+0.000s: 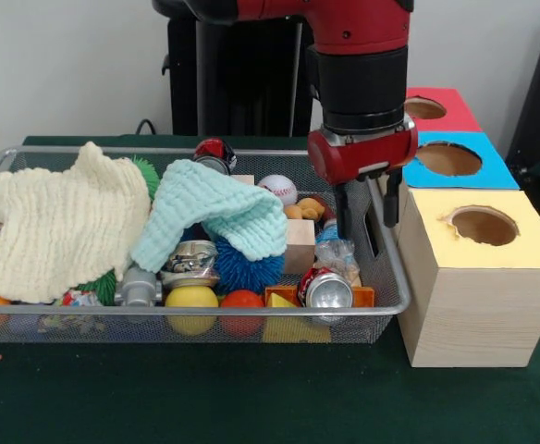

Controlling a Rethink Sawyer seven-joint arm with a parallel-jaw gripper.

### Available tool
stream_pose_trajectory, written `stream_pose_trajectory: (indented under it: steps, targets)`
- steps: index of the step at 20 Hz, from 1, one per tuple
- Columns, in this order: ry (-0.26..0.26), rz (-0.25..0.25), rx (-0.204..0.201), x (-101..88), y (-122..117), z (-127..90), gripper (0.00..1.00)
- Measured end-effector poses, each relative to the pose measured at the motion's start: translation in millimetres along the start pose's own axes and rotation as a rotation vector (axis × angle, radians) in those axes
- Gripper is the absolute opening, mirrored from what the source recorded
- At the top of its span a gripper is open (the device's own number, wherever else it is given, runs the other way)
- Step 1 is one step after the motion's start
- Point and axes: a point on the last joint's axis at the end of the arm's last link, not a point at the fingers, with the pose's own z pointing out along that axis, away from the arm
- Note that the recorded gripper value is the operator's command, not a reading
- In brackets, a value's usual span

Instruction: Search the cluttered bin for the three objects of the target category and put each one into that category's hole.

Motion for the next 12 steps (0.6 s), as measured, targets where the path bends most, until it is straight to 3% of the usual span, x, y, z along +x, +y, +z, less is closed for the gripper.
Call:
stream_pose_trajectory:
  steps: [12]
  targets:
    - [0.057, -0.026, 0.008, 14.1, 17, 18, 1.00]
